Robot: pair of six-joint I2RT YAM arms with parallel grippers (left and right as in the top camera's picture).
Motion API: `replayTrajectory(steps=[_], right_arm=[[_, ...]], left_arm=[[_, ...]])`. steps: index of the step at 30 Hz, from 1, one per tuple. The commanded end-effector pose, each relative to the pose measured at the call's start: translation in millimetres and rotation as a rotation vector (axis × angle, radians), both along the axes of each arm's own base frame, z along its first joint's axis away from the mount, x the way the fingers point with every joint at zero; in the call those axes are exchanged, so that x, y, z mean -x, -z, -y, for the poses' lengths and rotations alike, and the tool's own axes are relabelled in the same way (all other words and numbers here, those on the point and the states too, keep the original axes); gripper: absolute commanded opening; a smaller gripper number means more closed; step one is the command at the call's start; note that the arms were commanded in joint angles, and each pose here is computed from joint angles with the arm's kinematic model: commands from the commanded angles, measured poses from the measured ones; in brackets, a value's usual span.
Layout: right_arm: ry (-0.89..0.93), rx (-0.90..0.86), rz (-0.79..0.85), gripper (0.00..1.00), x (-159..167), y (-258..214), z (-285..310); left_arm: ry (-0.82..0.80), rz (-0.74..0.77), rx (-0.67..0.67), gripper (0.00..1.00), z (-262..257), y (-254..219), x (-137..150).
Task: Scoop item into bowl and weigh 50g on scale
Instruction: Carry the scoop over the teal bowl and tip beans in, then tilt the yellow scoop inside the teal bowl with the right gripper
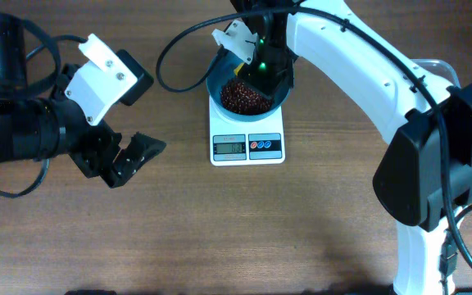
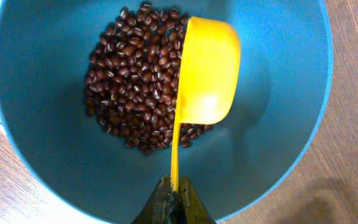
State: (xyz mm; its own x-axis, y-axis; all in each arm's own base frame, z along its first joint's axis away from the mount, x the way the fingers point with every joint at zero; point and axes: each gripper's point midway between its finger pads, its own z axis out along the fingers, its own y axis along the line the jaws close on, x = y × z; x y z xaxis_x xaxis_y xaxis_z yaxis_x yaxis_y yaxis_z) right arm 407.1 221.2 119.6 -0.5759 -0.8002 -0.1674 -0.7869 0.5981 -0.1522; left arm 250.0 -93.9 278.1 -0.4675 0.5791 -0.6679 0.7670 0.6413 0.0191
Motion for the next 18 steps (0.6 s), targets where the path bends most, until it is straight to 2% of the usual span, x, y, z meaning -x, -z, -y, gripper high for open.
replayTrajectory(steps=[1, 6, 9, 15, 18], right_arm=[[0.017, -0.056, -0.061, 0.04, 10, 7, -10], [0.101, -0.172, -0.141, 0.04, 13, 2, -7], [0.137, -0.306, -0.223, 0.04, 13, -5, -3], [0.225, -0.514, -0.298, 0.04, -1, -19, 20], [0.251, -0.526, -0.295, 0.04, -6, -20, 30]], left_arm=[[0.025, 0.017, 0.006, 0.99, 3, -4, 1], [0.025, 0.017, 0.006, 0.99, 3, -4, 1], [0.025, 0.017, 0.006, 0.99, 3, -4, 1], [0.025, 0.017, 0.006, 0.99, 3, -4, 1], [0.025, 0.017, 0.006, 0.99, 3, -4, 1]])
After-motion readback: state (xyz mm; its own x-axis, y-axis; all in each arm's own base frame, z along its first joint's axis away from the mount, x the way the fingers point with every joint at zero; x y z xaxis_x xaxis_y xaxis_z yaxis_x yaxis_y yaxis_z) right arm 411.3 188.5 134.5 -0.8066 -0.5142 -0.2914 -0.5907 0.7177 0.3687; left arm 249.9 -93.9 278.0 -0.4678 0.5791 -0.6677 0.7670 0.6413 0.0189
